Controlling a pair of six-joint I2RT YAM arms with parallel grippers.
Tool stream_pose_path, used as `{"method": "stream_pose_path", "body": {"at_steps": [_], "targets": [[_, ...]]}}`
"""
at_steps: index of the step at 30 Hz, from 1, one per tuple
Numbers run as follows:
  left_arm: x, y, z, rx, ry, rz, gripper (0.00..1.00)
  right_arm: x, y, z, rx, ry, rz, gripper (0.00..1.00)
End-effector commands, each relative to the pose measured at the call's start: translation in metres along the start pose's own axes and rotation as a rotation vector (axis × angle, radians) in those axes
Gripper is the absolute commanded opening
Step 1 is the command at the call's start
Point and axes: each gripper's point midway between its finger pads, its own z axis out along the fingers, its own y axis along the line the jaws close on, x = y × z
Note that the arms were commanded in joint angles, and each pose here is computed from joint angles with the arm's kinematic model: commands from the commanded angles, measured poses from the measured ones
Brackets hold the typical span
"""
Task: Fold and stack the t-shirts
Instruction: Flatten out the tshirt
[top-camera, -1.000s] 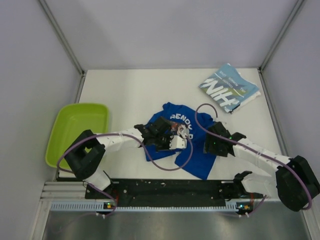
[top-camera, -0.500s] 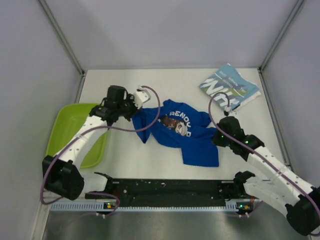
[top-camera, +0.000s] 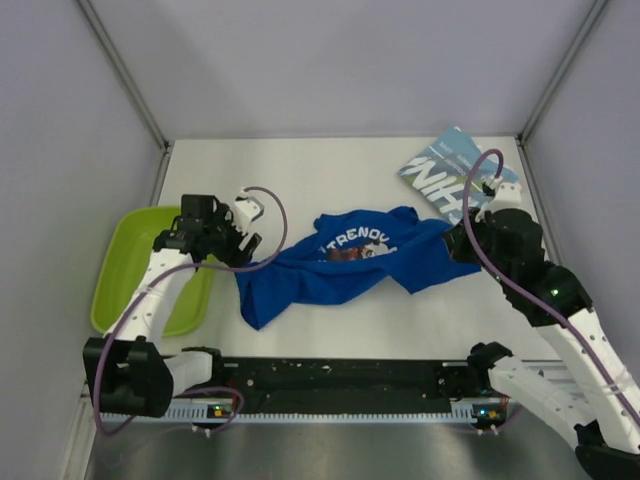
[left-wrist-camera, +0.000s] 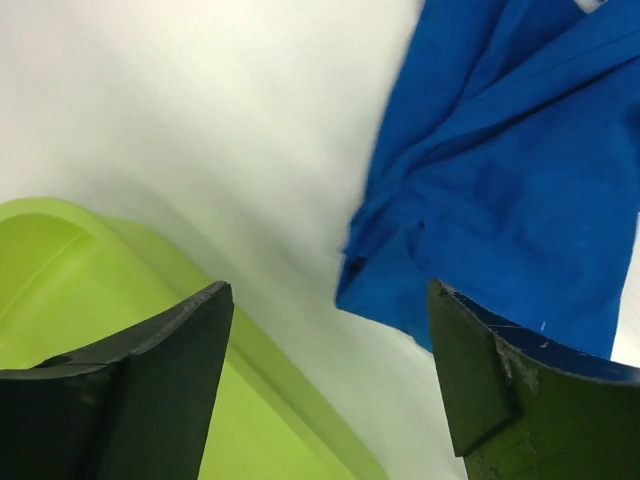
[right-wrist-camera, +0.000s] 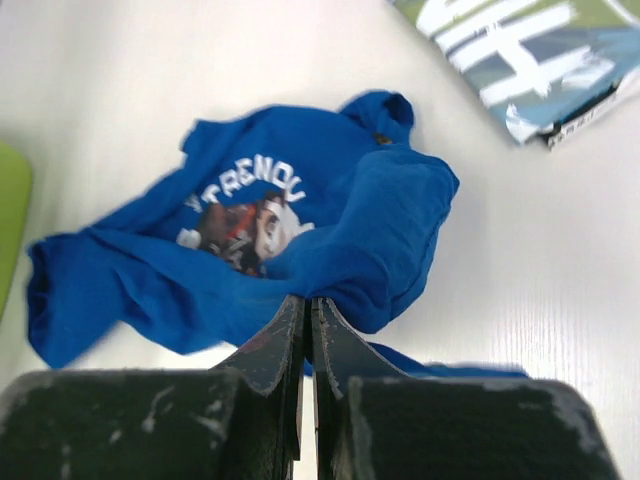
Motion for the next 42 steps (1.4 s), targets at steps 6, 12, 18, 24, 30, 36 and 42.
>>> {"method": "stream_pose_path", "body": {"at_steps": [6, 12, 18, 24, 30, 36, 42], "targets": [[-0.095, -0.051, -0.054, 0.259, -0.356, 0.129, 0.92, -0.044, 0.020, -0.031, -0.097, -0.103, -0.044, 0.00], [-0.081, -0.112, -0.028, 0.405, -0.271, 0.281, 0.88, -0.051, 0.020, -0.032, -0.090, -0.121, -0.050, 0.00], [-0.044, -0.141, 0.020, 0.486, -0.094, 0.335, 0.85, -0.053, 0.018, -0.030, -0.074, -0.125, -0.052, 0.00], [-0.025, -0.113, 0.062, 0.389, 0.075, 0.359, 0.75, -0.049, 0.019, -0.022, -0.070, -0.099, -0.065, 0.00], [-0.008, -0.100, 0.088, 0.342, 0.162, 0.390, 0.73, -0.044, 0.015, -0.013, -0.052, -0.088, -0.085, 0.00], [-0.002, -0.099, 0.090, 0.343, 0.188, 0.376, 0.59, -0.041, 0.010, -0.009, -0.030, -0.086, -0.103, 0.00], [0.011, -0.106, 0.078, 0.379, 0.216, 0.374, 0.00, -0.045, 0.008, -0.007, -0.014, -0.101, -0.118, 0.00]]}}
